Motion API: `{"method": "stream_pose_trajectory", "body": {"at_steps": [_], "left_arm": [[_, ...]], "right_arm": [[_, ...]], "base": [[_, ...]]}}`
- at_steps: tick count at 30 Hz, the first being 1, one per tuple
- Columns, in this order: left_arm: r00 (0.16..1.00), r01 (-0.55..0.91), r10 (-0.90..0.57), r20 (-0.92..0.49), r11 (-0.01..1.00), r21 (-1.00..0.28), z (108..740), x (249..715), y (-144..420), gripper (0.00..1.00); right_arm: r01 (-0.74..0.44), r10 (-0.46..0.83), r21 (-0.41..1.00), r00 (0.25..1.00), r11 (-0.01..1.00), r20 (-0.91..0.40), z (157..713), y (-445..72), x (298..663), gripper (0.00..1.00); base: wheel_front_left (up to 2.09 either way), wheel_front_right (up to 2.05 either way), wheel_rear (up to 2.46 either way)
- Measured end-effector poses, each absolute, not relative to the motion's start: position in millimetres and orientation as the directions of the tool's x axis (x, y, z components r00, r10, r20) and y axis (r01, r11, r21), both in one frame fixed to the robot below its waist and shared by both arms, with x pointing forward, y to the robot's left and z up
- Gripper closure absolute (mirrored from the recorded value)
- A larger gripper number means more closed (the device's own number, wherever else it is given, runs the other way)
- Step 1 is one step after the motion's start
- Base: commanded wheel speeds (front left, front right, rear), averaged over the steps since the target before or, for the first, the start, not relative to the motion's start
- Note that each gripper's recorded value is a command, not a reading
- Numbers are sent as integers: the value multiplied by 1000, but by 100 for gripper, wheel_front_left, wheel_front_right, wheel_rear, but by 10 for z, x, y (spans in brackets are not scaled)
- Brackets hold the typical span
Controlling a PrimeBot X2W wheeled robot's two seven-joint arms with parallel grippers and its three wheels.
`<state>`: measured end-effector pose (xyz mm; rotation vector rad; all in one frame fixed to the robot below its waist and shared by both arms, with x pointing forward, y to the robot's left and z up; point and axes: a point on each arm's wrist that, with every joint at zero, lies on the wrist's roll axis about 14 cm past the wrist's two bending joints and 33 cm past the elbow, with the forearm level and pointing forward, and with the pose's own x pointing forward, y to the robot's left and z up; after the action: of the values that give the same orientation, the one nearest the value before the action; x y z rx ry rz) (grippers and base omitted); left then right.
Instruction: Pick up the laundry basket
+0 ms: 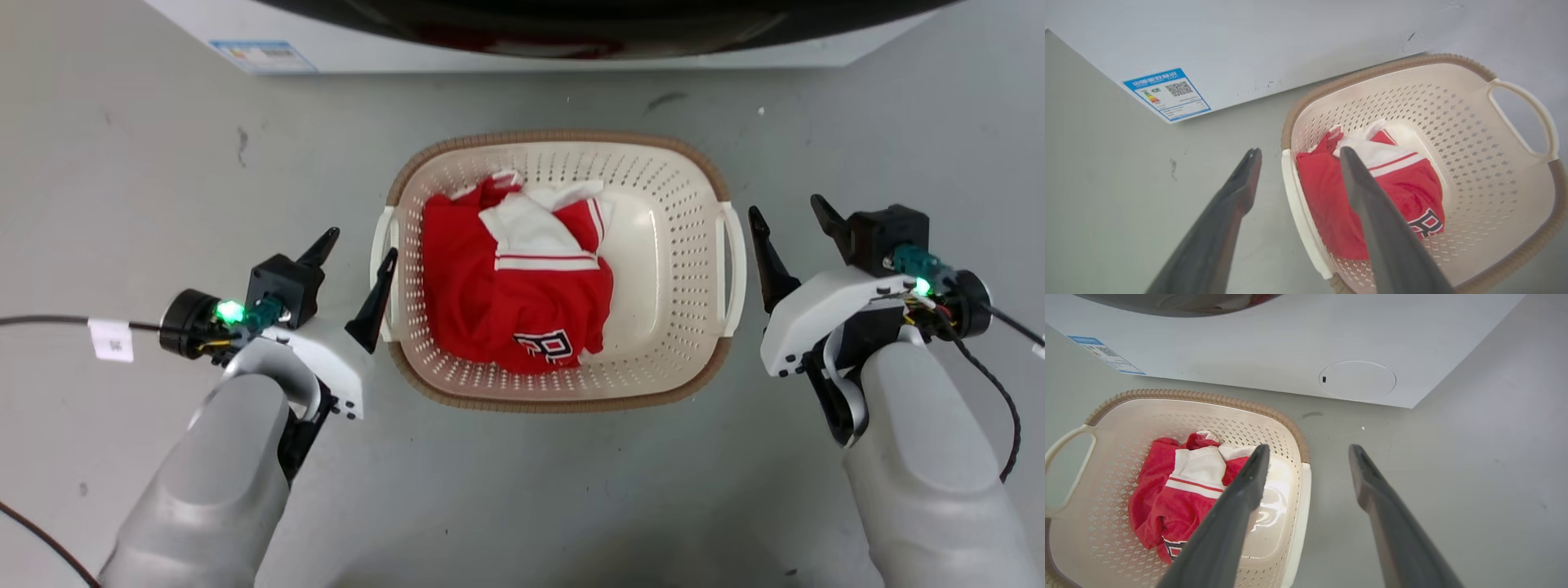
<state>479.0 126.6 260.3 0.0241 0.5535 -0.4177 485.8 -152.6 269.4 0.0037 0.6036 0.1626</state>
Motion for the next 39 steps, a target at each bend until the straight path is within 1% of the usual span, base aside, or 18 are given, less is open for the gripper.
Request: {"method": "stream_pose_trajectory", "body": {"at_steps": [5, 13, 16, 19, 22, 28, 32, 35, 39], "left_arm": [[689, 394, -367, -625, 913, -103, 2191, 4757, 1350, 0], [614, 381, -354, -705, 916, -127, 1875, 4748, 1434, 0], [582, 381, -361, -729, 913, -148, 1791, 4731, 1415, 0], [547, 385, -378, -747, 906, -177, 1733, 4699, 1356, 0], [512, 393, -383, -769, 900, -188, 1679, 4693, 1365, 0], [445, 399, -386, -808, 893, -207, 1576, 4693, 1377, 0], [402, 409, -391, -828, 886, -219, 1516, 4663, 1368, 0], [373, 429, -394, -840, 876, -220, 1481, 4642, 1359, 0], [345, 428, -397, -851, 873, -234, 1445, 4590, 1343, 0]], "right_arm": [[-122, 133, 63, 728, 990, -673, 2263, -1572, 4816, 0], [-104, 140, 97, 591, 990, -795, 1776, -1508, 4702, 0], [-104, 143, 102, 555, 989, -819, 1663, -1487, 4680, 0], [-77, 150, 129, 526, 989, -837, 1566, -1457, 4646, 0], [-89, 162, 136, 501, 987, -850, 1494, -1409, 4643, 0], [-117, 190, 155, 422, 981, -886, 1360, -1300, 4605, 0], [-135, 188, 146, 384, 980, -904, 1311, -1302, 4618, 0], [-174, 181, 126, 349, 977, -919, 1277, -1312, 4595, 0], [-163, 176, 129, 323, 978, -930, 1238, -1323, 4545, 0]], "base": [[0, 0, 0], [0, 0, 0], [0, 0, 0], [0, 0, 0], [0, 0, 0], [0, 0, 0], [0, 0, 0], [0, 0, 0], [0, 0, 0]]}}
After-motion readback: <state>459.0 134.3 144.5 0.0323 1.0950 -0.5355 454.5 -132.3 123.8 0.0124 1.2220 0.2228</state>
